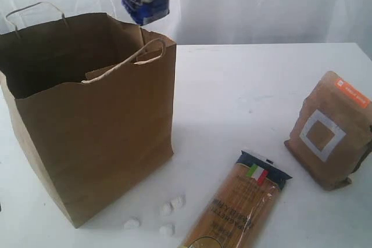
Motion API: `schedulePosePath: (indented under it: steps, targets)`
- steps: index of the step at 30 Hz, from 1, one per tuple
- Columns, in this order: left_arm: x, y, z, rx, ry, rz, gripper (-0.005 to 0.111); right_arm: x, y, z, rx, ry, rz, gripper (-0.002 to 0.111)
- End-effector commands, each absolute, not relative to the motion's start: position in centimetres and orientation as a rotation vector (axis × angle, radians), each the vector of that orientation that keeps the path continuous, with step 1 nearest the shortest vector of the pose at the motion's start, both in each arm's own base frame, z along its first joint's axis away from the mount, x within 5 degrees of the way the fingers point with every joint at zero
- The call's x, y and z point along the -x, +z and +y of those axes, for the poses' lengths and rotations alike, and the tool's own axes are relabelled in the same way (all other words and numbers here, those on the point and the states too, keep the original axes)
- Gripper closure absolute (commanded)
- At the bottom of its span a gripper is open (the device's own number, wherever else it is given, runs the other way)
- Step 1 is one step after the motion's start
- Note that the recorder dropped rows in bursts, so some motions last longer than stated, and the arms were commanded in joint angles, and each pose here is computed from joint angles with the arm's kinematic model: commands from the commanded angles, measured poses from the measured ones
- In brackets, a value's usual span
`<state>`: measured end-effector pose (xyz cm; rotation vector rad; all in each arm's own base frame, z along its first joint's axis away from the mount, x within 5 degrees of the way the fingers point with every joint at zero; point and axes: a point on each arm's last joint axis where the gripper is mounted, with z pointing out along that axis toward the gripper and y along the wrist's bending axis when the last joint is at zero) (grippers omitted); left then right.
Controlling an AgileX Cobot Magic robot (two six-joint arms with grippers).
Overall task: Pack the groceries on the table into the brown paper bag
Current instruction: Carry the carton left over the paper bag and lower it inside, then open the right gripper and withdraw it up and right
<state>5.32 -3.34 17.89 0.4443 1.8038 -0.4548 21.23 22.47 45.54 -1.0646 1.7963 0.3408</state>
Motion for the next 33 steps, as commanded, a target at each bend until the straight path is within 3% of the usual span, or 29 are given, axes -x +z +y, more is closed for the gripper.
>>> schedulePosePath:
  steps: [1, 11, 28, 30, 33]
  targets:
    - [-5.3, 17.9, -3.3, -0.436, -0.460, 1.800, 0.106, -21.9, 44.7, 24.8, 1.114, 0.337, 1.775, 0.108]
    - [-5.3, 17.9, -3.3, -0.436, -0.460, 1.800, 0.106, -24.3, 42.1, 30.3, 1.181, 0.355, 1.783, 0.108]
    - [-5.3, 17.9, -3.3, -0.436, -0.460, 1.800, 0.106, -27.9, 36.4, 34.9, 1.236, 0.349, 1.892, 0.108]
    - [-5.3, 17.9, -3.3, -0.436, -0.460, 1.800, 0.106, -27.9, 36.2, 34.9, 1.238, 0.348, 1.896, 0.106]
    - [-5.3, 17.9, -3.3, -0.436, -0.460, 1.800, 0.106, -27.9, 36.2, 34.9, 1.238, 0.348, 1.896, 0.094]
